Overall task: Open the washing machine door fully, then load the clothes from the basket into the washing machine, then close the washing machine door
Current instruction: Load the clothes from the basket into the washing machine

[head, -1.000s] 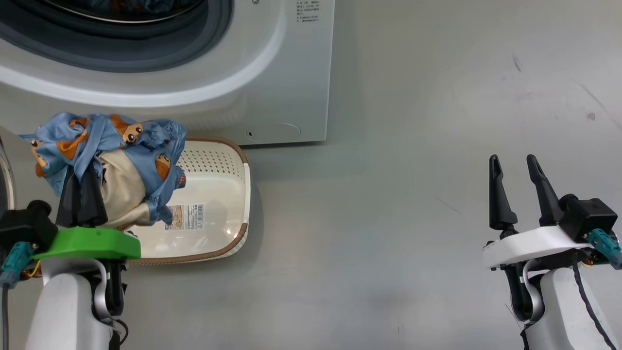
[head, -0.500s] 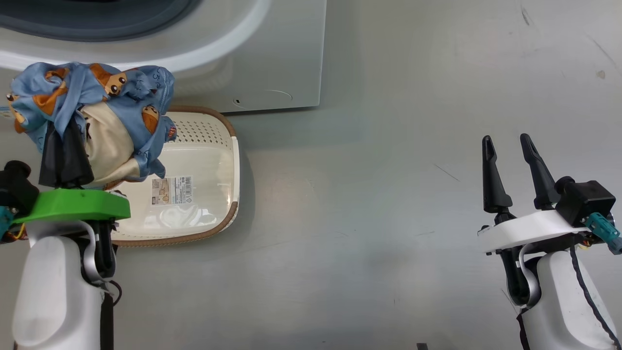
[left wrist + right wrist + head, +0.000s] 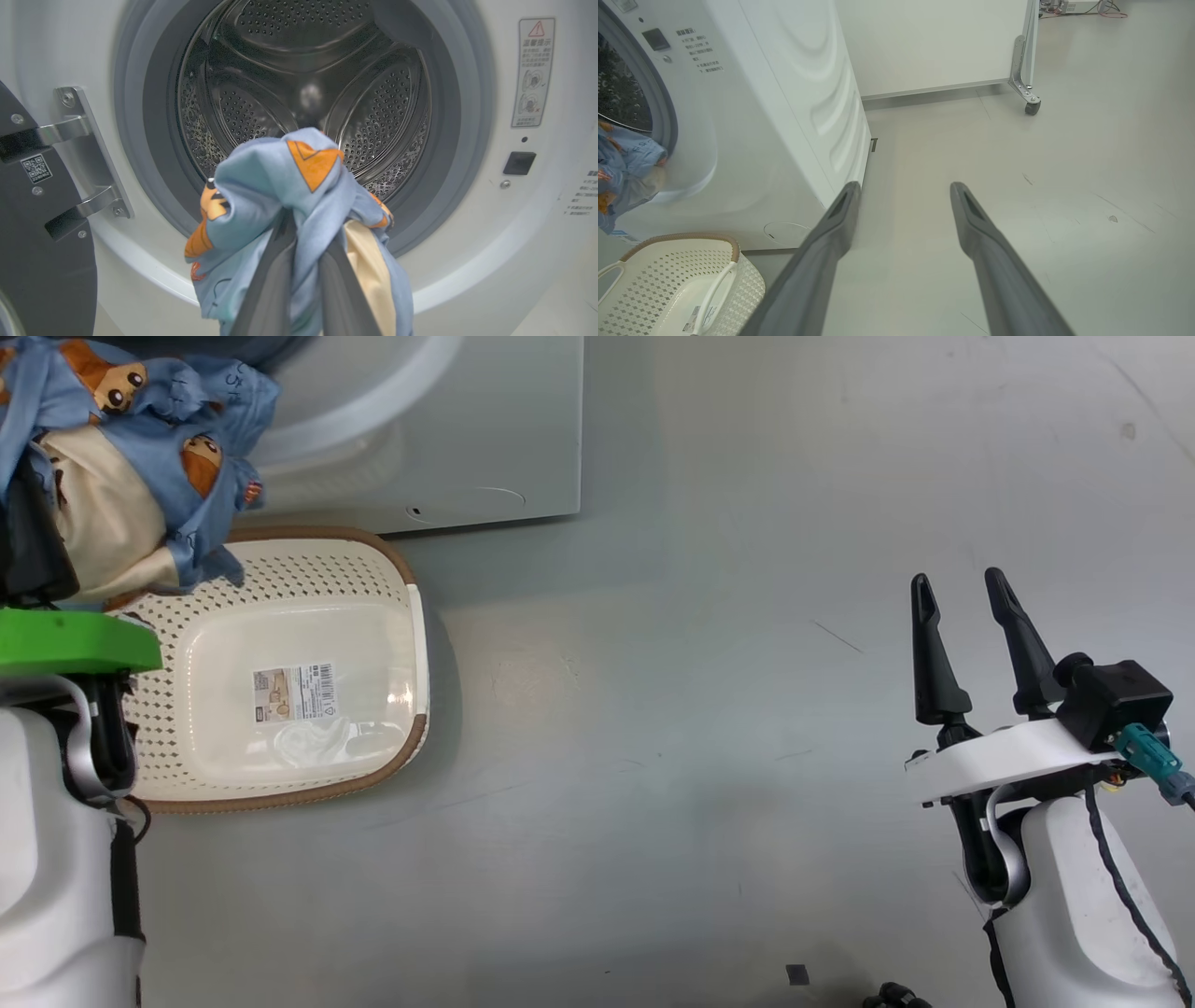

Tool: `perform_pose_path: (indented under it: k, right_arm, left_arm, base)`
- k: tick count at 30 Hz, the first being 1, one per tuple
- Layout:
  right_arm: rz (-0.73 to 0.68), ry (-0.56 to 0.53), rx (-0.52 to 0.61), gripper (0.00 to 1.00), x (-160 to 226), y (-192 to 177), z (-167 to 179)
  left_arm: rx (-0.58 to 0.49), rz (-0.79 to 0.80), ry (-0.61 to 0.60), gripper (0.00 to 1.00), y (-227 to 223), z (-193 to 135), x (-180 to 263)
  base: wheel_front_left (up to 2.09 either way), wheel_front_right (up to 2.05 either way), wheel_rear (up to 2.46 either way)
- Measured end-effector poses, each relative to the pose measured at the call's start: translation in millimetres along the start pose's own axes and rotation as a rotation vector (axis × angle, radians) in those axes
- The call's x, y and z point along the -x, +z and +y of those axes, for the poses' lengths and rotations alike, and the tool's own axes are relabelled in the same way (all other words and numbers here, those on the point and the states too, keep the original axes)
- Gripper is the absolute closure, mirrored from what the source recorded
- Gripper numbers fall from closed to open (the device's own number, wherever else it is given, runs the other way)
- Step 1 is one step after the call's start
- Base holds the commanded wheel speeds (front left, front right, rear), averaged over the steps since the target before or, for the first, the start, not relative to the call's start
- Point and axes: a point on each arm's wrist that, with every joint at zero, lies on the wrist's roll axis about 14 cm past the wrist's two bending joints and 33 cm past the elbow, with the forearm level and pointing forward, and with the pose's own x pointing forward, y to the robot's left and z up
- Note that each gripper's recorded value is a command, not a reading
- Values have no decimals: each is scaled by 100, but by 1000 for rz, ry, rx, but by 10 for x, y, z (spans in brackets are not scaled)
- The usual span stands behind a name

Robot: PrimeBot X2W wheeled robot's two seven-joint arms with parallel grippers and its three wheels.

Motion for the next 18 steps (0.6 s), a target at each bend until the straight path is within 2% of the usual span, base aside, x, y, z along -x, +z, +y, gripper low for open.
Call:
perform_pose_path:
  k: [7, 9, 18]
  right_arm:
    - [11, -26, 3, 0, -32, -39, -97]
    - [18, -30, 4, 0, -36, -64, -116]
    - [39, -59, -2, 0, -68, -141, -218]
  left_arm:
    - [-21, -6, -38, 100, -29, -50, -293]
    - [-60, 1, -59, 100, -25, -59, -401]
    - [-67, -12, -96, 100, 6, -160, -853]
  base:
    - [0, 0, 0]
    - [0, 0, 0]
    - [0, 0, 0]
